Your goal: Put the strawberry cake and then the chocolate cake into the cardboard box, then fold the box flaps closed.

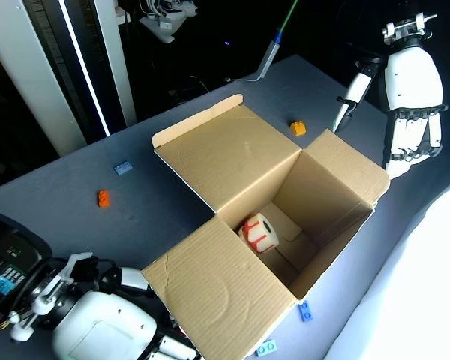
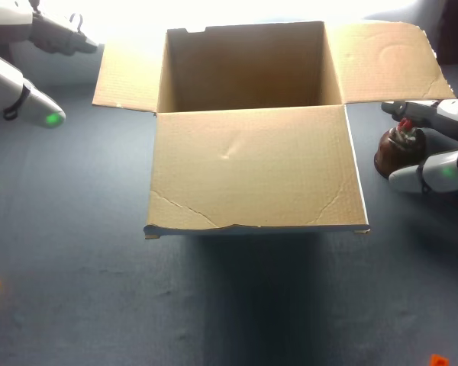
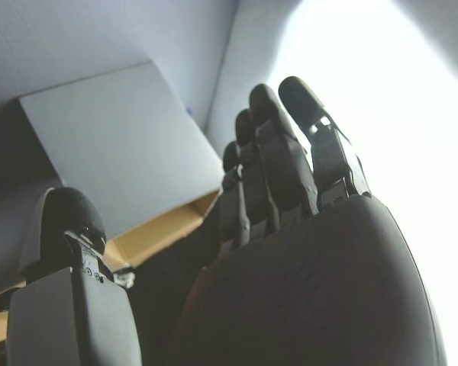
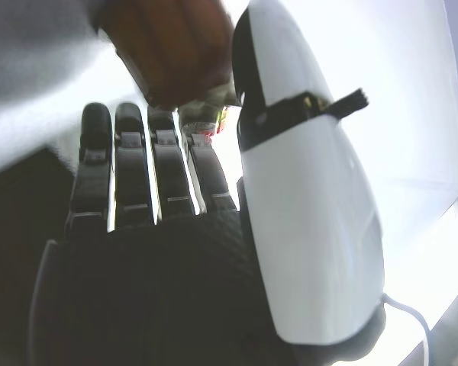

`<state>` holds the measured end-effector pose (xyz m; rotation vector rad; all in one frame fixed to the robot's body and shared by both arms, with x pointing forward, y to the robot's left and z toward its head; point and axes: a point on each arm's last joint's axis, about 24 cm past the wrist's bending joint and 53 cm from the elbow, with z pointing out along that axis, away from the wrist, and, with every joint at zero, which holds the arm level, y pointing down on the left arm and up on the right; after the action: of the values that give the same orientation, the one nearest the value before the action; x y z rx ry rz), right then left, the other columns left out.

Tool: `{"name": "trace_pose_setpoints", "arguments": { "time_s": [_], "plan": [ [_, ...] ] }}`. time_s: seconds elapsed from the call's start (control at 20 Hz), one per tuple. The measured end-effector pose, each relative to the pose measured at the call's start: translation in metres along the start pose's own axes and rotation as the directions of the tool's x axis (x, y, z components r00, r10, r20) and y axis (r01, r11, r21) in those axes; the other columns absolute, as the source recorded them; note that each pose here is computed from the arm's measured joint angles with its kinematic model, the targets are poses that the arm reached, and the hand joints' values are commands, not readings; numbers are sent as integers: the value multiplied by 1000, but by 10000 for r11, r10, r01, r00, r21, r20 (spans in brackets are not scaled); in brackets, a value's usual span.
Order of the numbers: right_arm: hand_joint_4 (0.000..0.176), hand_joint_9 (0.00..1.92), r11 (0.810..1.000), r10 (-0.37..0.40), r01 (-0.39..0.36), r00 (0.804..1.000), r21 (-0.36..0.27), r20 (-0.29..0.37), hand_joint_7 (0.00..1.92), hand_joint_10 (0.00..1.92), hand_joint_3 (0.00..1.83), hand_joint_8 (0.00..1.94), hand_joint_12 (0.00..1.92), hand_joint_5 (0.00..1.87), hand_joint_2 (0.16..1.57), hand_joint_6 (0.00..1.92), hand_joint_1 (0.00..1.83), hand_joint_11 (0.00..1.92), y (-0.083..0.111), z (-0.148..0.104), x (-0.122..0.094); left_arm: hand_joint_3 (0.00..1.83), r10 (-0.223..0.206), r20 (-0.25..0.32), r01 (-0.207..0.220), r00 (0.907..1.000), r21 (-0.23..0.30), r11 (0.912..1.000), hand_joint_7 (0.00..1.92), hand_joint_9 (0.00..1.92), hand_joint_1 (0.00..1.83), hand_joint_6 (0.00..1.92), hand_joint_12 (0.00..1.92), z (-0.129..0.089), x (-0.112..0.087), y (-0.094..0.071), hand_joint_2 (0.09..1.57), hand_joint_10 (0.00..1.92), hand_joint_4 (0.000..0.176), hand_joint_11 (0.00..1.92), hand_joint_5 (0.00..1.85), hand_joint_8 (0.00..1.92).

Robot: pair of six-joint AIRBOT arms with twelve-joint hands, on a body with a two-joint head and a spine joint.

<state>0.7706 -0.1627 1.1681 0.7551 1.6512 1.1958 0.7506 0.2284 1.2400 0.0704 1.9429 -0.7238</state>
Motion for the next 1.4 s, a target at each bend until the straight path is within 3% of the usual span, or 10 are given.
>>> {"name": "trace_pose_setpoints", "arguments": {
  "time_s": [0.2,0.4,0.55,0.7,0.9,1.0,1.05,1.1,1.2,1.4],
  "plan": [
    [0,169,10000,-73,73,10000,-28,21,142,8,0,3,467,114,1053,6,1010,0,1,0,0,13,180,-242,-180,9995,7,9998,427,472,217,4,1002,0,7,-1,1112,1,28,75,291,0],
    [0,140,9997,-230,231,9997,-69,104,122,4,0,1,416,111,1060,4,1012,0,-1,-1,-4,12,-833,-1003,822,9915,-151,9965,426,470,172,8,994,-1,31,6,1123,0,19,88,306,0],
    [0,156,9996,-277,278,9995,-53,124,163,11,10,10,382,134,1091,10,989,0,-1,0,-5,4,-2269,-1298,2213,9652,-566,9736,437,478,175,10,982,-1,44,13,1128,2,10,97,335,1],
    [0,186,9995,-302,303,9994,-45,156,216,19,1,12,458,169,1077,16,1044,0,-2,0,-7,1,-2902,-1268,2857,9485,-530,9569,424,477,209,4,981,-3,45,13,1125,2,21,98,324,0],
    [0,445,9994,-353,355,9992,-63,212,594,142,0,71,958,508,1080,113,1058,0,-3,-1,-9,0,-3775,-1210,3732,9181,-567,9260,428,486,242,4,981,-3,48,13,1120,5,30,117,331,3],
    [0,537,9992,-385,388,9988,-102,300,804,760,6,348,1438,751,1103,284,1151,25,-2,-1,-12,0,-4041,-1391,4005,9041,-542,9147,412,472,247,1,982,-5,54,11,1122,0,30,113,323,0],
    [0,538,9991,-407,410,9987,-98,317,853,1016,0,1073,1608,781,1199,1016,1175,56,-4,-1,-13,0,-4290,-1462,4257,8914,-549,9032,413,472,246,0,983,-7,58,11,1121,1,31,114,318,1],
    [0,552,9990,-417,422,9986,-125,337,822,1237,0,1317,1732,800,1206,1140,1176,112,-3,-1,-13,0,-4423,-1521,4388,8839,-577,8967,413,471,256,1,987,-7,61,12,1120,1,33,112,321,1],
    [0,614,9990,-430,435,9985,-118,332,846,1570,1,1328,1860,831,1207,1080,1308,146,-3,-1,-13,0,-4747,-1611,4710,8653,-624,8799,422,477,269,3,994,-10,66,13,1114,3,29,118,326,4],
    [0,609,9987,-484,489,9983,-134,319,799,1644,2,1368,1910,823,1223,1120,1328,136,-3,-1,-12,0,-5139,-1376,5119,8467,-527,8575,438,489,285,2,1017,-14,59,16,1111,3,14,97,334,3]
  ]
}}
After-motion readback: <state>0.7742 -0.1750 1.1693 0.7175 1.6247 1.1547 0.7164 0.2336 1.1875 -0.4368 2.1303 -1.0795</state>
